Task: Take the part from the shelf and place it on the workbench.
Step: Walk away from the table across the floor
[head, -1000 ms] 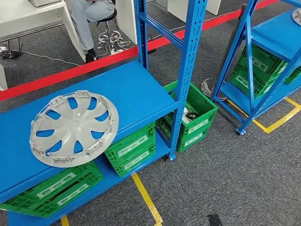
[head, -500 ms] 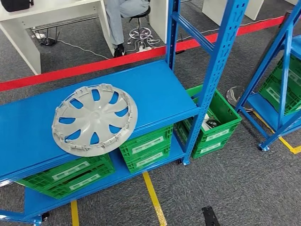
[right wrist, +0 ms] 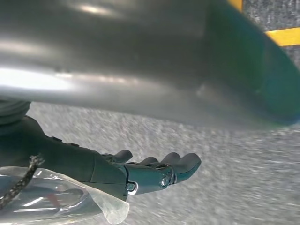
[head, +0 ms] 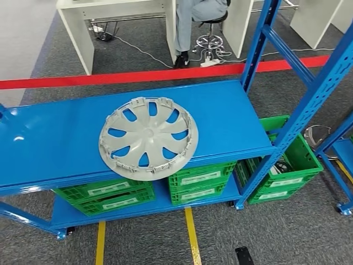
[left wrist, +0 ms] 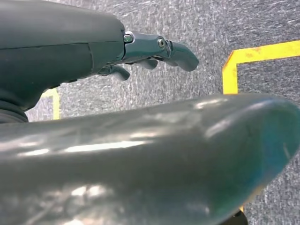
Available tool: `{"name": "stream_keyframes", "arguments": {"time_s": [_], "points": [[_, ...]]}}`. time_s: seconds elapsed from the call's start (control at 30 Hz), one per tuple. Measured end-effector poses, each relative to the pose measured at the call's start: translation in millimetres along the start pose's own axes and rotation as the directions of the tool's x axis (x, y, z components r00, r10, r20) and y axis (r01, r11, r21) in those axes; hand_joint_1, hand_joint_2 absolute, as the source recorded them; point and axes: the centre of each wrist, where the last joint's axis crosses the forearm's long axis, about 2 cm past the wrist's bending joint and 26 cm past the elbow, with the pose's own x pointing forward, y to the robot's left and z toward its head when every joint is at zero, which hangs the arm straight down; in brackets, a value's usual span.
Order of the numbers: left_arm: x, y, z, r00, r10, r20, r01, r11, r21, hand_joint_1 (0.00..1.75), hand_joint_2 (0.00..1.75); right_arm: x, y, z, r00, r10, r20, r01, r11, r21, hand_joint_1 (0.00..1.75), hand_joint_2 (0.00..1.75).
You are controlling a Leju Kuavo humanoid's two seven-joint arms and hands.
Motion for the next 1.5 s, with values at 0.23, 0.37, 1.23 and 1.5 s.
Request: {"name": "stream_keyframes", "arguments": {"time_s": [0.23,0.37,1.23,1.5], "points": [[-1.1,0.8,0.2,1.0,0.003,-0.004,-0.003,1.0,0.002,0.0,0.0,-1.2,0.9,0.7,1.0,0.002,-0.003,-0.002,1.0,0.001,0.0,0.0],[-1.2,0.9,0.2,1.0,0.003,-0.004,-0.003,1.0,0.002,0.0,0.0,-2.8,1.4,1.3,1.0,0.002,-0.007,-0.002,1.0,0.003,0.0,0.0],[2.2,13.4,-5.5,0.996,0.033,-0.083,-0.034,0.999,-0.007,0.0,0.44,-11.0,0.0,2.5,0.988,-0.122,-0.096,0.128,0.99,0.062,0.0,0.44],[-4.7,19.7,-4.8,0.994,0.032,-0.103,-0.033,0.999,-0.012,0.0,0.0,-9.7,-8.8,-0.8,0.985,-0.142,-0.097,0.147,0.988,0.045,0.0,0.0]]}}
